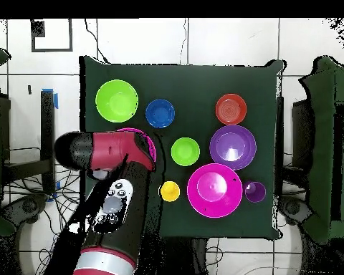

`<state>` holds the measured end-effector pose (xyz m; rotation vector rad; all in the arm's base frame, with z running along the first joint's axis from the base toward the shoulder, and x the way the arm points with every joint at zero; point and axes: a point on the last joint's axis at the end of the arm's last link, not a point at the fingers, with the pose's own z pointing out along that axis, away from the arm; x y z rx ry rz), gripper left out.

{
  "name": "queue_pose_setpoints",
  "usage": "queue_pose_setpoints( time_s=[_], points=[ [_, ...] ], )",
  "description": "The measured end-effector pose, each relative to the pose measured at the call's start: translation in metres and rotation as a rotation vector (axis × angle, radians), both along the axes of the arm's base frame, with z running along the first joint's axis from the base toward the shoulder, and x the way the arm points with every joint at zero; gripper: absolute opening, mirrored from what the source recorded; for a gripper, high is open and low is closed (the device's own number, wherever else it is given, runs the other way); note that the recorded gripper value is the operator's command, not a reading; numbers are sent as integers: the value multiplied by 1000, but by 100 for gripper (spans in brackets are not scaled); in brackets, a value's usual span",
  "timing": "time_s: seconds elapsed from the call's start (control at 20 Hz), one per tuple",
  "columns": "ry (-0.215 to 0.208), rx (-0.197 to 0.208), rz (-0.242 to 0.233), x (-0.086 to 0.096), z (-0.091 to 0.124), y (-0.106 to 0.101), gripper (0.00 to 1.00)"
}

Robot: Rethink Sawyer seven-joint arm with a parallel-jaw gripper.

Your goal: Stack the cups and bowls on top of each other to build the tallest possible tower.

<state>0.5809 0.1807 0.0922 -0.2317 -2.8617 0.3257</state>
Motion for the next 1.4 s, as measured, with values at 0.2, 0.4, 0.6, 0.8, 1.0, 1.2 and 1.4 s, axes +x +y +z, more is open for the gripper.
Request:
queue_pose_setpoints(
  time_s=[0.2,0.4,0.6,0.8,1.0,1.2,1.4],
  points=[
    [-104,23,-78,13,-22,-68,100],
    [-177,22,-114,19,-37,-119,100],
    [-223,17,-127,20,-48,-161,100],
    [-238,37,-129,20,-59,-182,100],
    [-240,93,-133,21,-78,-185,100],
    [-222,149,-151,20,-94,-177,100],
    [-186,190,-151,10,-111,-160,100]
  ],
)
